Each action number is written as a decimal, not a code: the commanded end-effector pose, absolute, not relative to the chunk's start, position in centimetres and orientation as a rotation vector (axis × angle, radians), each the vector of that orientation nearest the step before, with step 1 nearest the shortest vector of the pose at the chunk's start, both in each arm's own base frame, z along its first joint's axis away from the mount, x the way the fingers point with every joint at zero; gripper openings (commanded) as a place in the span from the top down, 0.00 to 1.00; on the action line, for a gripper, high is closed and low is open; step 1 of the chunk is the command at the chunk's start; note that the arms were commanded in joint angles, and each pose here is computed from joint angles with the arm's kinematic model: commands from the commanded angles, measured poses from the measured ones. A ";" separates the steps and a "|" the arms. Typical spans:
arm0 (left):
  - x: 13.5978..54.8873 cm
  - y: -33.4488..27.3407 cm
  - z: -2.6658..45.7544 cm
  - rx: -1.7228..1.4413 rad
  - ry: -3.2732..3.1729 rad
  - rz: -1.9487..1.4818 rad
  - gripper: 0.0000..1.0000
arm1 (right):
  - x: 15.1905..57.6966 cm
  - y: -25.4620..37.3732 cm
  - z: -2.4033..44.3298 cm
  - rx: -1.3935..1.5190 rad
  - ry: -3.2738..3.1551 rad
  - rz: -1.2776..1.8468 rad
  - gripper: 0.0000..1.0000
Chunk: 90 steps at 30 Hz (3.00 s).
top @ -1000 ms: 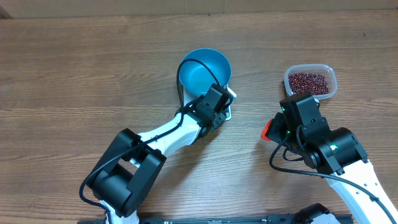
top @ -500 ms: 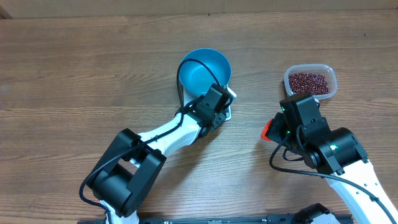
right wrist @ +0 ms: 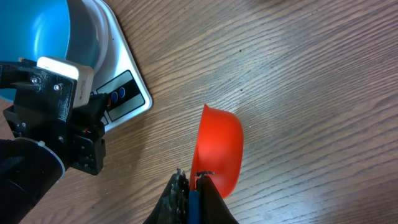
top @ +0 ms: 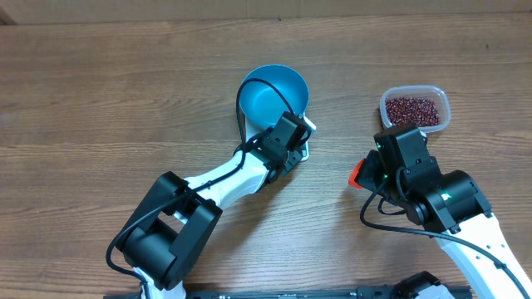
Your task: Scoop item into bowl and weigh 150g on scale
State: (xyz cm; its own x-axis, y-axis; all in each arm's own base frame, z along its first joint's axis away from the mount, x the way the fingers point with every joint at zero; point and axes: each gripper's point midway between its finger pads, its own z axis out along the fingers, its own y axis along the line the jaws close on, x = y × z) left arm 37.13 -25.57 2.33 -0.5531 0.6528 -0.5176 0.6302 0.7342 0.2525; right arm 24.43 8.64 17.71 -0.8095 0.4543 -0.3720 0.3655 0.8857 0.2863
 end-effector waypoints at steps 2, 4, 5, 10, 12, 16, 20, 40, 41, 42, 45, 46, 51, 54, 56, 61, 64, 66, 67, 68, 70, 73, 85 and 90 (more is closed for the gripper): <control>36.7 -25.3 0.5 1.006 2.361 0.052 0.96 | 24.9 8.7 19.3 0.594 2.567 0.311 0.96; 36.7 -25.3 -0.1 1.016 2.367 0.058 0.96 | 24.9 8.7 19.3 0.594 2.567 0.311 0.96; 36.7 -25.3 -0.3 1.018 2.369 0.061 0.96 | 24.9 8.7 19.3 0.594 2.567 0.311 0.96; 36.7 -25.2 -0.5 1.035 2.364 0.077 0.96 | 25.0 8.7 19.3 0.594 2.566 0.310 0.96; 36.8 -25.2 -0.5 1.037 2.363 0.079 0.96 | 25.0 8.7 19.3 0.594 2.566 0.310 0.96; 36.8 -25.2 -0.5 1.038 2.362 0.081 0.96 | 25.0 8.7 19.3 0.594 2.566 0.310 0.96; 36.7 -25.1 -0.4 1.045 2.373 0.087 0.96 | 24.9 8.7 19.3 0.594 2.567 0.311 0.96; 33.6 -23.4 7.3 0.867 2.458 -0.003 0.96 | 24.9 8.7 19.3 0.593 2.568 0.315 0.96; 32.9 -23.4 7.8 0.875 2.470 -0.026 0.96 | 24.9 8.7 19.3 0.593 2.568 0.315 0.96; 32.4 -23.4 8.2 0.885 2.475 -0.047 0.96 | 24.9 8.7 19.3 0.593 2.568 0.315 0.96; 30.7 -23.4 9.8 0.909 2.487 -0.123 0.96 | 24.9 8.7 19.3 0.593 2.568 0.315 0.96; 30.3 -23.3 10.4 0.899 2.492 -0.142 0.95 | 24.9 8.7 19.3 0.593 2.568 0.315 0.96; 28.7 -22.0 13.6 0.774 2.506 -0.188 0.00 | 24.9 8.7 19.3 0.592 2.569 0.314 0.96; 28.0 -21.5 15.5 0.728 2.485 -0.224 0.00 | 24.9 8.7 19.3 0.592 2.569 0.314 0.96; 27.4 -21.1 17.0 0.692 2.464 -0.252 0.00 | 24.9 8.7 19.2 0.592 2.572 0.311 0.96; 26.3 -20.2 21.3 0.600 2.365 -0.327 0.00 | 24.6 8.6 19.1 0.589 2.582 0.300 0.96; 25.9 -19.4 23.3 0.570 2.306 -0.327 0.00 | 24.6 8.5 19.1 0.590 2.584 0.295 0.96; 25.6 -19.1 24.0 0.564 2.289 -0.338 0.00 | 24.6 8.5 19.1 0.591 2.585 0.295 0.96; 25.4 -19.0 24.1 0.556 2.287 -0.341 0.00 | 24.5 8.5 19.0 0.591 2.586 0.294 0.96; 25.3 -18.8 24.2 0.553 2.287 -0.339 0.01 | 24.5 8.5 19.0 0.591 2.587 0.293 0.96; 24.9 -18.2 24.1 0.545 2.300 -0.321 0.00 | 24.5 8.5 19.0 0.591 2.589 0.292 0.96; 24.8 -16.6 23.7 0.449 2.343 -0.253 0.00 | 24.4 8.5 19.0 0.591 2.591 0.290 0.96; 25.4 -15.1 23.7 0.511 2.329 -0.188 0.00 | 24.4 8.5 19.0 0.567 2.596 0.285 0.96; 25.1 -15.6 23.7 0.645 2.323 -0.378 0.01 | 24.4 8.5 19.0 0.567 2.596 0.285 0.96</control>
